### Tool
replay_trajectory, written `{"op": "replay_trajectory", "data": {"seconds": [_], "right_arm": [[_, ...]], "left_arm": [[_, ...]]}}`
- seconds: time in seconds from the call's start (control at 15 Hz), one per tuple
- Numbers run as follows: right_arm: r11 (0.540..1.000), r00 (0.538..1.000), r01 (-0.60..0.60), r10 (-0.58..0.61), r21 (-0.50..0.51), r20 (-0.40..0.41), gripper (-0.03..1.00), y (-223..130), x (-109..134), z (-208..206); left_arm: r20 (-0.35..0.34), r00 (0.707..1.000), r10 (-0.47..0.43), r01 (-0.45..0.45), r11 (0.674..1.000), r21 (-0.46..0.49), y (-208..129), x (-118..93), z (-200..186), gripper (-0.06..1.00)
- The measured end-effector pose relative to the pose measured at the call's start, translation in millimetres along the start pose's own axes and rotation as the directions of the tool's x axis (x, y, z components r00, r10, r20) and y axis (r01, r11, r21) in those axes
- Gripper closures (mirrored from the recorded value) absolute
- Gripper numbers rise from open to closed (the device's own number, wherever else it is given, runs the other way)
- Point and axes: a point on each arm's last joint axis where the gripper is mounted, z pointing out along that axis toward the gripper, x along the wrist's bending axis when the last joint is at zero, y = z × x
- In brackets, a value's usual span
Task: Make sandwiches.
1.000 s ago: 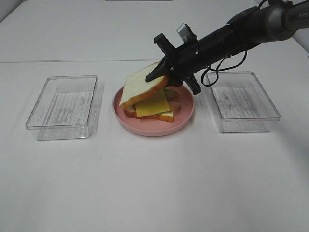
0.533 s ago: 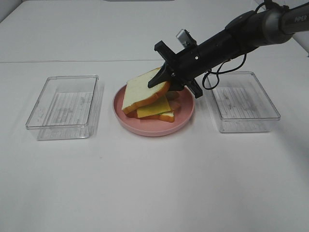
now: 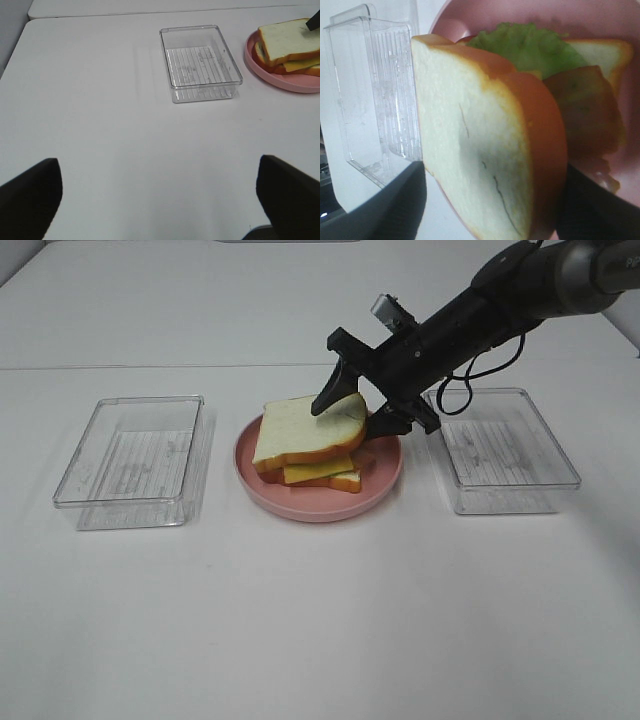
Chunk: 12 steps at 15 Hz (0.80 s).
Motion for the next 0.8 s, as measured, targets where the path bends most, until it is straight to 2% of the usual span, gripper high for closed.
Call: {"op": "replay_trajectory", "data": {"seconds": [0.13, 0.2, 0.4, 0.6, 0.67, 0.8], "right_arm": [[1.0, 0.998, 0.027, -0.026, -0.005, 0.055, 0.31, -0.9, 1.3, -8.2], [0.997, 0.985, 0.079, -0.076, -0.015, 0.153, 0.31, -2.1, 4.1, -23.8], [0.992, 0.956, 0.12, -0.104, -0.041, 0.275, 0.31, -3.8, 9.2, -47.4], [0.98, 0.91, 0.174, -0.125, -0.091, 0.396, 0.19, -5.6, 22.3, -82.4], [0.979, 0.889, 0.18, -0.122, -0.091, 0.441, 0.13, -6.5, 26.3, -94.5], [0.982, 0.805, 0.18, -0.109, -0.064, 0.583, 0.06, -6.6, 28.1, -119.7]], "left_arm": [[0.0, 1.0, 0.0, 0.0, 1.0, 0.0, 0.0, 0.0, 0.0, -0.03], [0.0, 1.0, 0.0, 0.0, 1.0, 0.0, 0.0, 0.0, 0.0, -0.03], [0.0, 1.0, 0.0, 0.0, 1.0, 0.0, 0.0, 0.0, 0.0, -0.03], [0.0, 1.0, 0.0, 0.0, 1.0, 0.0, 0.0, 0.0, 0.0, -0.03], [0.0, 1.0, 0.0, 0.0, 1.0, 0.0, 0.0, 0.0, 0.0, -0.03], [0.0, 1.0, 0.0, 0.0, 1.0, 0.0, 0.0, 0.0, 0.0, -0.03]]}}
